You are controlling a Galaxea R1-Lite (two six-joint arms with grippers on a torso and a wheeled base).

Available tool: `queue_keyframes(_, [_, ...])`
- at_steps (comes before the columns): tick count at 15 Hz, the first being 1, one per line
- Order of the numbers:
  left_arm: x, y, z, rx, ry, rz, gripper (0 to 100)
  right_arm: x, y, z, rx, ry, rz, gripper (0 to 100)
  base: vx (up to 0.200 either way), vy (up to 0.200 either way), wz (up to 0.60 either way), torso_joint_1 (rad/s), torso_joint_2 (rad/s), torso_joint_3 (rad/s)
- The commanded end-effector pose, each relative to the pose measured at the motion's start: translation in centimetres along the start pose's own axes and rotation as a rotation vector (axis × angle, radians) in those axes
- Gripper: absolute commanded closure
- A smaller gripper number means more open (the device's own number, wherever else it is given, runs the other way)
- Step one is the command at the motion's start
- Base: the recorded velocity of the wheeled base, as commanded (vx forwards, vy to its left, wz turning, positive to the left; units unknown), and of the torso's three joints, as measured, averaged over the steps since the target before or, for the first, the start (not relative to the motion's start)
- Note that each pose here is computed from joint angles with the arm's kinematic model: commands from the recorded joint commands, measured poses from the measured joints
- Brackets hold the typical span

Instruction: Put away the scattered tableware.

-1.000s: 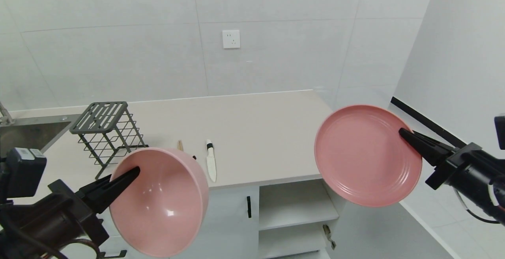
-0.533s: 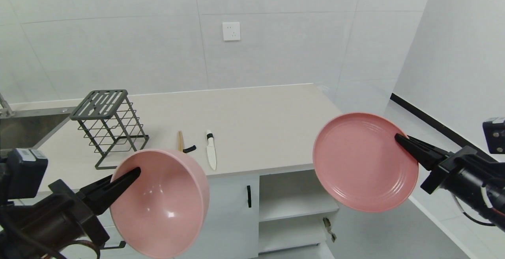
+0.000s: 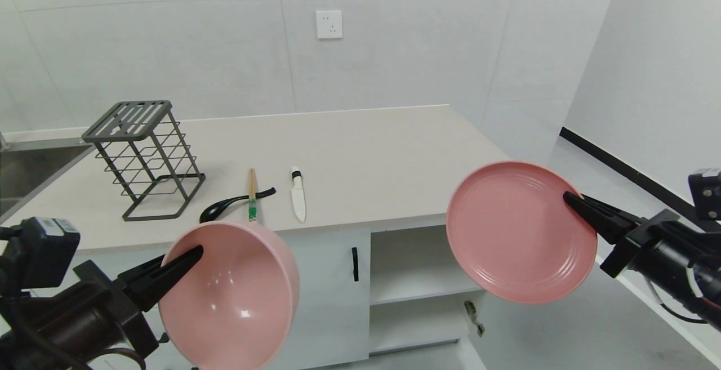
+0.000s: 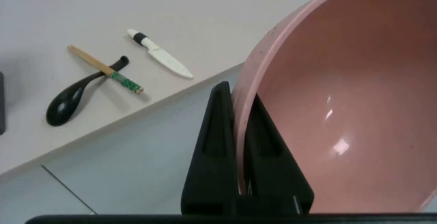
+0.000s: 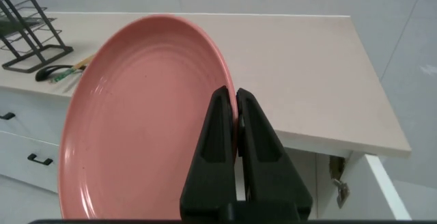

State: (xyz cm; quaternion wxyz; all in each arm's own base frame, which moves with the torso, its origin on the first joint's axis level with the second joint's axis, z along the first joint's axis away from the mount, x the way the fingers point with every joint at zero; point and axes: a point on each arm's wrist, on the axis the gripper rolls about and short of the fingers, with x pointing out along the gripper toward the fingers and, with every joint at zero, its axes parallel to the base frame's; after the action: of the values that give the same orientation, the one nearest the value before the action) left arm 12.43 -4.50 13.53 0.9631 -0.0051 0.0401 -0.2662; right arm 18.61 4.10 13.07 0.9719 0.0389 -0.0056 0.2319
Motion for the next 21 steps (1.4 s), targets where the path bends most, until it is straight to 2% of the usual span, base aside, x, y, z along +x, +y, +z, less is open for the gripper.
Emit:
queue_keyframes(1, [0.05, 0.01, -0.06, -0.001, 0.005, 0.0, 100, 0.01, 0.0, 0.0, 0.0, 0.0, 0.001, 100, 0.0, 0.0, 0.0, -0.276, 0.55, 0.261])
queue_keyframes(14, [0.09, 0.03, -0.34, -0.006, 0.031, 0.0, 100, -0.01, 0.0, -0.03, 0.0, 0.001, 0.001, 100, 0.0, 0.0, 0.0, -0.266, 0.51, 0.245])
queue_keyframes(21, [0.11, 0.01, -0.53, -0.007, 0.049, -0.001, 100, 0.01, 0.0, -0.06, 0.001, 0.003, 0.0, 100, 0.0, 0.0, 0.0, -0.253, 0.42, 0.173])
